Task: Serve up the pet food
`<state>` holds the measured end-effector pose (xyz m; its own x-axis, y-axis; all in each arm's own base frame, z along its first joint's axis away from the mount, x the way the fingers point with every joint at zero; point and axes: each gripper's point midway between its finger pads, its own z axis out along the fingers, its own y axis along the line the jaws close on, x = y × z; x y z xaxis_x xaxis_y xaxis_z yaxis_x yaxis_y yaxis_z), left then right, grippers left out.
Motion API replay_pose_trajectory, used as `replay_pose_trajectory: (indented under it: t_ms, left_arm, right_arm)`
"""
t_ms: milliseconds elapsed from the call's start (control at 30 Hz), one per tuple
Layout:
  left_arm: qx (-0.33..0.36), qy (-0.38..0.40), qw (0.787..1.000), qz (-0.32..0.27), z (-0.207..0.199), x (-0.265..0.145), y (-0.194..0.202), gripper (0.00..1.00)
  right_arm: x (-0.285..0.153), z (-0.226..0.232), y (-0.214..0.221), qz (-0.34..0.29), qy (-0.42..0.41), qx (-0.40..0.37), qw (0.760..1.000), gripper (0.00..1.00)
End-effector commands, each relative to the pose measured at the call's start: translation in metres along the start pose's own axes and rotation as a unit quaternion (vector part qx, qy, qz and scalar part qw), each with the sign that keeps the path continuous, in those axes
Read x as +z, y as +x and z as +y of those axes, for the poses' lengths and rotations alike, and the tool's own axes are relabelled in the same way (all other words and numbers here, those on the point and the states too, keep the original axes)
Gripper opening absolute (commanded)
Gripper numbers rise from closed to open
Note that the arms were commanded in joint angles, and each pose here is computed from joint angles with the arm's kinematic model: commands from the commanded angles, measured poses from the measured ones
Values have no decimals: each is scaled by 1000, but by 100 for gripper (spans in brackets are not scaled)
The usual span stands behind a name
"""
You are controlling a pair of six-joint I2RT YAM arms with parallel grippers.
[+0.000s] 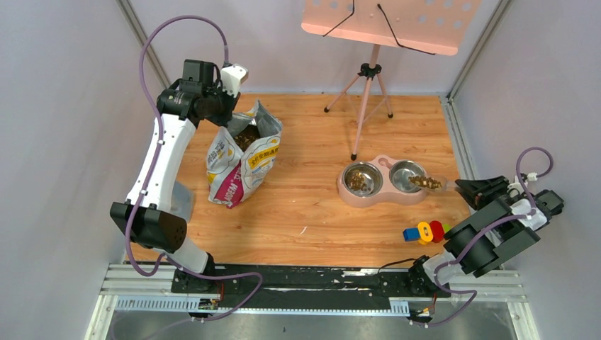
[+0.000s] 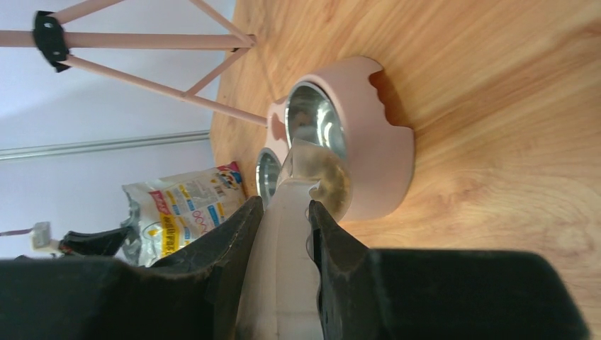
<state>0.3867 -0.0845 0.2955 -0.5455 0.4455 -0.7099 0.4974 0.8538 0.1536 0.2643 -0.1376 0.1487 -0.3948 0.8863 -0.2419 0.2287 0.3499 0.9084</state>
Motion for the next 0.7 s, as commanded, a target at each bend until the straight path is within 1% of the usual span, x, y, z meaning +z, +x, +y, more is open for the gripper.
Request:
replay_pose_trajectory:
  t_ms: [0, 200, 367, 500, 667]
  left_arm:
    - [14, -24, 994, -104, 11, -19, -50, 0]
    - [11, -23, 994, -105, 10, -20, -50, 0]
    - [9, -19, 994, -107, 8, -21, -50, 0]
    - [8, -17, 994, -109, 7, -21, -51, 0]
    - [3, -12, 993, -120, 5, -26, -56, 0]
  right_arm:
    - [-4, -8, -13, -14, 30, -73, 997, 0]
    - [-8, -6, -22, -38, 70, -121, 989, 0]
    - [-7, 11, -20, -48, 89, -184, 978, 0]
    - [-2, 28, -15, -45, 97, -226, 968, 0]
    - [12, 46, -2, -31, 111, -293, 949, 0]
